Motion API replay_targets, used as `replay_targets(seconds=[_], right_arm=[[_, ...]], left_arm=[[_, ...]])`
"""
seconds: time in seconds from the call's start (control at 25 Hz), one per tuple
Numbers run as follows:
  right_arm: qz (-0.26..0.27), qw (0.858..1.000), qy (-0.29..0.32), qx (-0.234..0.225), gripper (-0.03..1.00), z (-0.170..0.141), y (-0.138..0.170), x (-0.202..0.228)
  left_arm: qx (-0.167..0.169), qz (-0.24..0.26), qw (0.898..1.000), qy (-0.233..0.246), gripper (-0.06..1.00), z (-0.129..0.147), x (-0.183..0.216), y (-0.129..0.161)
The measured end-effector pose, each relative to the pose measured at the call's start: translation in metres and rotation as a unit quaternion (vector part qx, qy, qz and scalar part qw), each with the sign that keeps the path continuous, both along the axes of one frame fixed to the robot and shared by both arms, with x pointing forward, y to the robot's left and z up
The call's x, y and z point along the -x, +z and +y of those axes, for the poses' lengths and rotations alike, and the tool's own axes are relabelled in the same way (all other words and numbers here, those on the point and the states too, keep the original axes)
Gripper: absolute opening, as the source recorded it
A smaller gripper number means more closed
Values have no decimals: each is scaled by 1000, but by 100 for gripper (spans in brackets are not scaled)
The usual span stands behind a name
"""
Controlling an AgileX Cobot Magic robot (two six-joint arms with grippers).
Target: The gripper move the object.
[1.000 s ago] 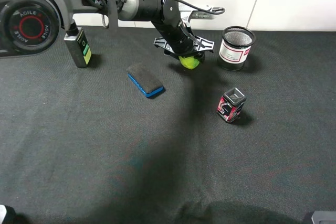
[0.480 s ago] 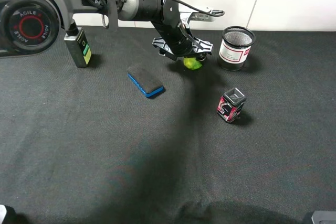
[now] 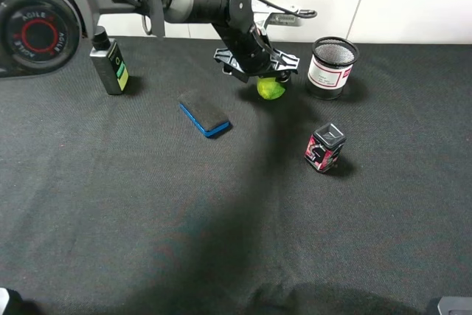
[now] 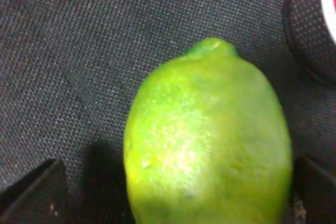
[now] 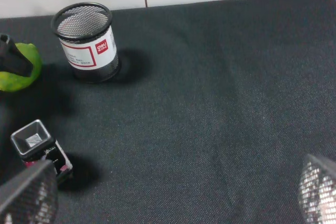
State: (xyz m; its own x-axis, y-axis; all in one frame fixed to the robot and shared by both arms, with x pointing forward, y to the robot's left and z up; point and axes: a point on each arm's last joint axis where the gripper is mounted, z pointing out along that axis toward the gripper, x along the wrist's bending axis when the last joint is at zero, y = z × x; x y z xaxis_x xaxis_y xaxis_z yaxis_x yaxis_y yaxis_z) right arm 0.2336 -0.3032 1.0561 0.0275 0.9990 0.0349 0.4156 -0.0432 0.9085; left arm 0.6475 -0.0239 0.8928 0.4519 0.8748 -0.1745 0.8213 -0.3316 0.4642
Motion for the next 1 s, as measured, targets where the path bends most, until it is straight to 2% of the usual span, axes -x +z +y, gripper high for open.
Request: replay_targets(seconds=[0.16,0.4,0.64,1.0], right_arm=[[0,1000,0,0,69,0,0,0],[0,1000,0,0,69,0,0,0],[0,1000,0,0,69,0,0,0],[0,1000,0,0,69,0,0,0]], left_arm=[[-8,8,1000,-6,83,2,3,13],[-45,27,998,-19,83,10,10,28],[-65,42,997,-25,83,15,16,52],[-133,61,989,-34,82,24,16,94]])
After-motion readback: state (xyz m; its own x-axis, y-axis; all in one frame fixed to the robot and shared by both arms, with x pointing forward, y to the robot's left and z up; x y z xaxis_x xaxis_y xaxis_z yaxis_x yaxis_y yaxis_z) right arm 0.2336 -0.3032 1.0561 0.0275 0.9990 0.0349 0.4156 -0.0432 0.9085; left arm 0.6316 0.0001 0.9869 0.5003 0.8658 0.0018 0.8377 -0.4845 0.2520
